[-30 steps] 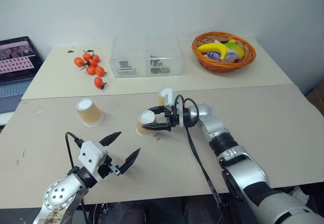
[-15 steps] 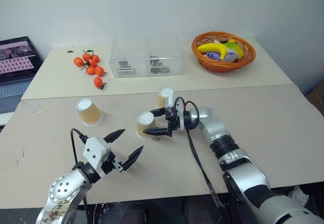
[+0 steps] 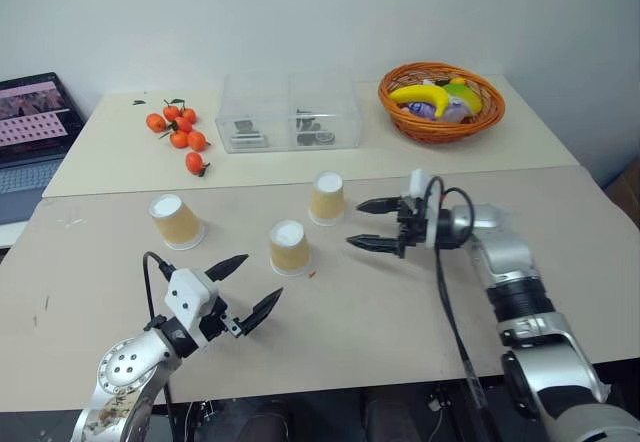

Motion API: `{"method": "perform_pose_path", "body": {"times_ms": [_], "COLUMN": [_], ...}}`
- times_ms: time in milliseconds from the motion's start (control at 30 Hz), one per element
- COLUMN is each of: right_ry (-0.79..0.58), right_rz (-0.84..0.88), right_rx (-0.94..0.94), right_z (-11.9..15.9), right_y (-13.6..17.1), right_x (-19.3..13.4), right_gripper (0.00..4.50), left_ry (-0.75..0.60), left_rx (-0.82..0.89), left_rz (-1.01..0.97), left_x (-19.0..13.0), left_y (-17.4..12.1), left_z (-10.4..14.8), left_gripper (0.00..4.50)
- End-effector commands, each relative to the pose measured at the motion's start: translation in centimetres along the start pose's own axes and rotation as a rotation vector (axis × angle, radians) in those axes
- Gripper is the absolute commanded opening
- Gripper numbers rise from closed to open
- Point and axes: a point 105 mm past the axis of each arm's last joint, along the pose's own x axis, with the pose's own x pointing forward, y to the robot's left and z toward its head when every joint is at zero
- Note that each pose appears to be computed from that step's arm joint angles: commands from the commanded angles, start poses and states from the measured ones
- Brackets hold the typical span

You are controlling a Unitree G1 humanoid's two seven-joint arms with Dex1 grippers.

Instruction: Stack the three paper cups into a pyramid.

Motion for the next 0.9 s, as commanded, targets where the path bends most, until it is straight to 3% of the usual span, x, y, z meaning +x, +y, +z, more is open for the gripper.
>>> {"method": "perform_pose_path", "body": {"times_ms": [33,367,900], "right_ry": [-0.027,-0.062,-0.087], "right_rz": [-0.082,-0.028,-0.011], "right_rx": [-0.067,-0.101,-0.118], "right_z": [1.3,2.4,4.1], "right_y": [-1.6,-1.5,-2.4], "right_x": [0.2,4.8,7.9], "right_gripper": [4.43,4.43,4.43], "left_ry": [-0.035,-0.043,-0.053], "left_rx": [0.03,0.036,0.018], "left_rz": [0.002,0.062,0.162], "left_x": [-0.2,-0.5,-1.7], "left_y": [0.2,0.9,1.1], "left_z": [0.9,1.1,1.1], "left_gripper": [4.5,4.5,4.5]}}
